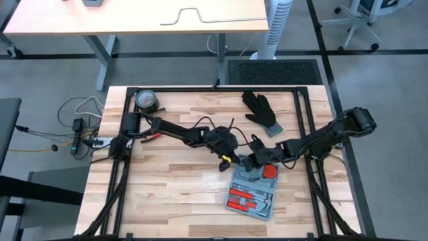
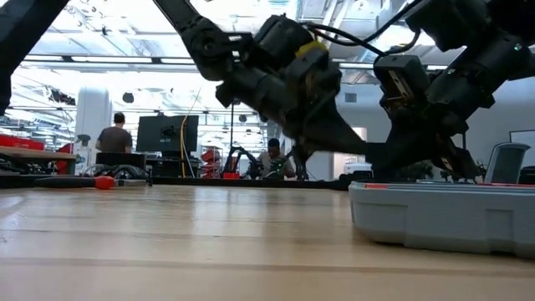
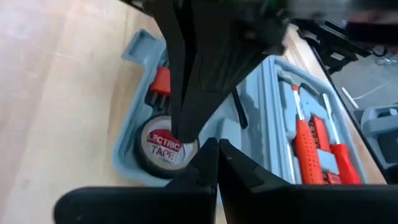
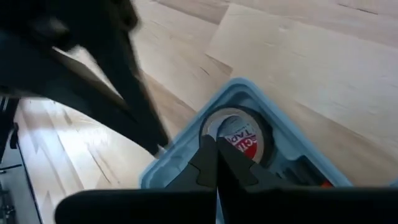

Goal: Prefit tool cases
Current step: Put the black electrical tape into the gray tool case

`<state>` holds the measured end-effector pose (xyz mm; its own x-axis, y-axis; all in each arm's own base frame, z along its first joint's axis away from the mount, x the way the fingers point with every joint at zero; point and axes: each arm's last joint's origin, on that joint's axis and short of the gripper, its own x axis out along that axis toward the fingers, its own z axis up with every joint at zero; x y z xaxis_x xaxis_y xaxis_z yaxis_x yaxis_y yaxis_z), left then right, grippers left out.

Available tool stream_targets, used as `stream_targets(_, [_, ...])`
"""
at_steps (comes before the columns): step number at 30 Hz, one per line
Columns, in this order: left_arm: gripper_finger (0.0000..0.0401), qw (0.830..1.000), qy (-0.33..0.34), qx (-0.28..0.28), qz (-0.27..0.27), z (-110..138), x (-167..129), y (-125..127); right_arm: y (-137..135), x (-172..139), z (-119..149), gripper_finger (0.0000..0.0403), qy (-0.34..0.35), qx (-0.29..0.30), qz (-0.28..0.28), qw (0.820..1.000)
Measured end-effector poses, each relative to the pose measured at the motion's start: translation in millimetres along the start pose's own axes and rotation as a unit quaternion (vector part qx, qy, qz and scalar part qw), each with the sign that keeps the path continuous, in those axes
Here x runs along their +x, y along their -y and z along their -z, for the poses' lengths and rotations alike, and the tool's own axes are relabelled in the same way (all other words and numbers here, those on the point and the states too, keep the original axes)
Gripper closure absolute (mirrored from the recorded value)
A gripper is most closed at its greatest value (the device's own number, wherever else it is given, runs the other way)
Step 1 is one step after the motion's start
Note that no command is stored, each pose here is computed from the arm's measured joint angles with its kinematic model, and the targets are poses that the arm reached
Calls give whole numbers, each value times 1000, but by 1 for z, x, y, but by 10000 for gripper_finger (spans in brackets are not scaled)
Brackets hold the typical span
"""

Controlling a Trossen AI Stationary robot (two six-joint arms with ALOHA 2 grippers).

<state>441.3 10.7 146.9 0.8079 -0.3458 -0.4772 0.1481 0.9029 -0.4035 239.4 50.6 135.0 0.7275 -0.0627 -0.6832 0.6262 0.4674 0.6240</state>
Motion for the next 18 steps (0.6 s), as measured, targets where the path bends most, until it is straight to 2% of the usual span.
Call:
stream_targets(7, [401, 999, -36, -10, 12, 6, 19, -9, 0, -1, 4, 398, -8, 9, 4, 1000])
stream_targets(12, [401, 998, -62, 22, -8, 11, 18, -11, 8, -2, 13, 398, -28, 17, 49, 998])
stream_targets(18, [401, 997, -70, 24, -8, 11, 15, -17, 11, -3, 18, 398, -20, 33, 48, 998])
